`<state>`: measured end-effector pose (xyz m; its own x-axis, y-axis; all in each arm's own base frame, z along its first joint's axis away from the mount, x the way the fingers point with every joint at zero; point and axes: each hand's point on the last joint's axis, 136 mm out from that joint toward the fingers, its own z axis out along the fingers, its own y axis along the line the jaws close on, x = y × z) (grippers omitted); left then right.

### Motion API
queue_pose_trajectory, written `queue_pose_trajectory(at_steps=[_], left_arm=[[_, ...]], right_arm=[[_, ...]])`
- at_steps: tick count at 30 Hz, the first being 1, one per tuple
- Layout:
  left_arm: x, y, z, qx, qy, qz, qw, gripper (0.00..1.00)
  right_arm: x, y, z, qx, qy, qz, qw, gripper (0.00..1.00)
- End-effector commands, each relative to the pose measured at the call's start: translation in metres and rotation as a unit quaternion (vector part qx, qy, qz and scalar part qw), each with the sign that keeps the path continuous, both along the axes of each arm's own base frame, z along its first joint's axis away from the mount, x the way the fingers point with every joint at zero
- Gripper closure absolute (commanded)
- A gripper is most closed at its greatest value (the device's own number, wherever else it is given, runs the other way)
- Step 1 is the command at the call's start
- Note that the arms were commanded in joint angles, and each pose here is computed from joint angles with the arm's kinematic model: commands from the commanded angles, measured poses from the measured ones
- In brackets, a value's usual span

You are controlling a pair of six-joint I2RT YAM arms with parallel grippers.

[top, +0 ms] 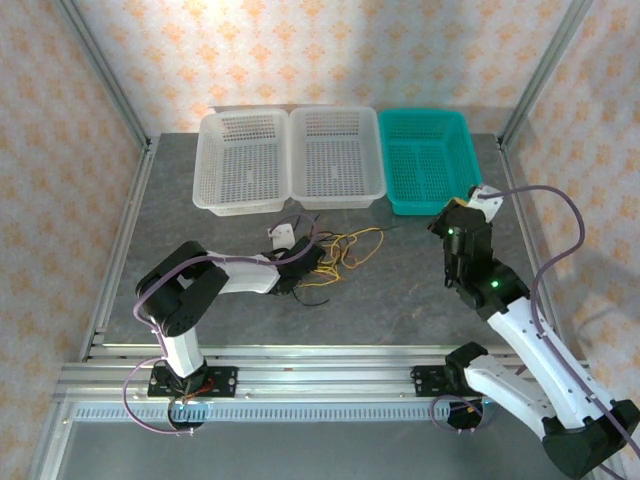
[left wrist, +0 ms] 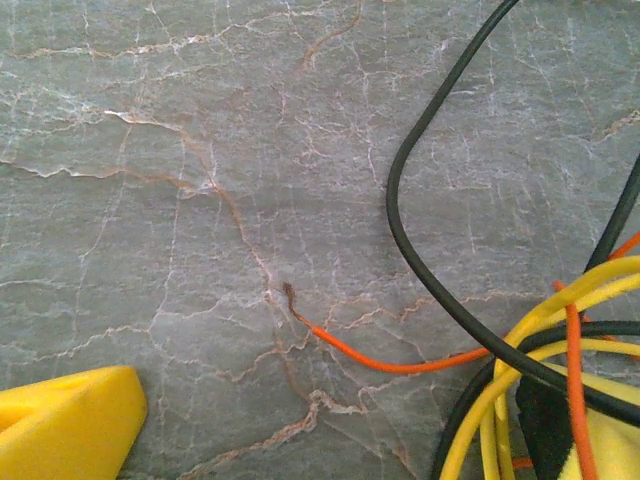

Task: Untangle the cables

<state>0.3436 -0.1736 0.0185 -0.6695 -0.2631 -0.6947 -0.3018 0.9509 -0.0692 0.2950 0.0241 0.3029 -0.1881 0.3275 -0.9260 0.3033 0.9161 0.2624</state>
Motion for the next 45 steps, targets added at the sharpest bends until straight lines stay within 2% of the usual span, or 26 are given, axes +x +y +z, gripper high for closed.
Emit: queue_pose_trajectory(at_steps=[1,20,32,39,45], left_arm=[[-0.035,0.064,-0.033,0.117,0.083,0.028,0.989,0.0],[-0.042,0.082,-0.035,0.128,0.091,0.048,0.986,0.01],[-0.043,0.084,-0.037,0.128,0.096,0.049,0.986,0.01],[-0.042,0.083,-0.037,0.129,0.097,0.047,0.986,0.01],[-0.038,0.079,-0.032,0.123,0.09,0.043,0.987,0.01]], right_arm=[[-0.005,-0.031,0.018,-0.037,-0.004,-0.07,0.997,1.0],[0.029,-0.115,0.035,-0.002,0.006,-0.133,0.991,1.0],[0.024,-0.165,0.067,0.028,-0.031,-0.216,0.975,1.0],[0.023,-0.176,0.087,0.024,-0.05,-0.235,0.97,1.0],[0.027,-0.17,0.096,0.028,-0.063,-0.215,0.974,1.0]])
